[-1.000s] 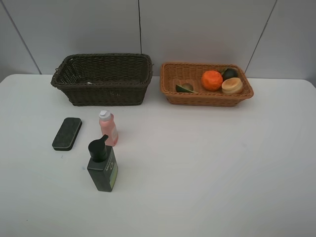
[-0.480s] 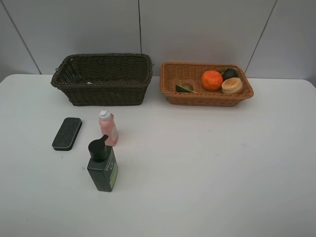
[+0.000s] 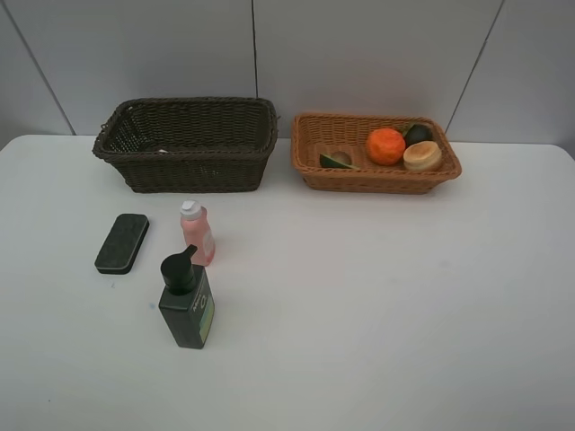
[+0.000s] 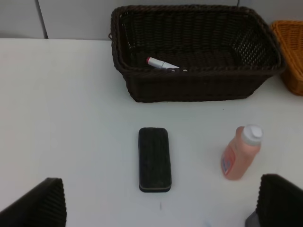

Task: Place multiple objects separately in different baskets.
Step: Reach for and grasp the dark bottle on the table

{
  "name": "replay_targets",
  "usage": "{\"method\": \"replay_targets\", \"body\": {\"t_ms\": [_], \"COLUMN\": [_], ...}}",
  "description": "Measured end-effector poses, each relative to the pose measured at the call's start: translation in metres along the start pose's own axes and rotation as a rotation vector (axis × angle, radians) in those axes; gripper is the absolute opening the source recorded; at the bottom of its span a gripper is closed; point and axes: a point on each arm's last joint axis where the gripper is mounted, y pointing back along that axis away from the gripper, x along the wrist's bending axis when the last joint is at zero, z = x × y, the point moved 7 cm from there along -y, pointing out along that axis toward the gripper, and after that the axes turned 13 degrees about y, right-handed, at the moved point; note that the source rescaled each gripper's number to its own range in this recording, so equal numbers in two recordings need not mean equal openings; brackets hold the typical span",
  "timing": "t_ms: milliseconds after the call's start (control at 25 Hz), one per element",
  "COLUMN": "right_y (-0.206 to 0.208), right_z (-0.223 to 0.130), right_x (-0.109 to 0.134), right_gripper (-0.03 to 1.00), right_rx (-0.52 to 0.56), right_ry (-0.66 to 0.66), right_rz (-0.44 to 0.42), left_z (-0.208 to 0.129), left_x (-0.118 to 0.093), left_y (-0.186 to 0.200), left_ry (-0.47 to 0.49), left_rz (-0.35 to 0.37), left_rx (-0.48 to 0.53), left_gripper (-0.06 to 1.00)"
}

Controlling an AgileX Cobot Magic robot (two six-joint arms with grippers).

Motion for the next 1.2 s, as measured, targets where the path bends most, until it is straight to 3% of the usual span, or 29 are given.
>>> {"method": "replay_targets", "body": {"t_ms": [240,400,760,1200], "right_y": [0.000,0.000,0.000,0.000], "right_z": [0.000,0.000,0.000,0.000], "right_x": [0.000,0.000,0.000,0.000], "right_gripper": [1.00,1.00,1.00,1.00], "right_rx": [0.000,0.000,0.000,0.000], "right_ry": [0.000,0.000,0.000,0.000], "right_rz": [0.000,0.000,0.000,0.000], "left_z": [0.046,0.053,0.014,-0.042], "left_x": [-0.029,-0.043,-0.097,-0.146], "left_y": [-0.039,-0.075,-0.118,-0.149], "left_ry": [0.079,0.100,-0.060,-0.126], "left_rz": [-0.020,-0.021,-0.066,-0.074], "left_rx": [0.176,0.341,0.554,0.699], "left_gripper": [1.00,1.00,1.00,1.00]}}
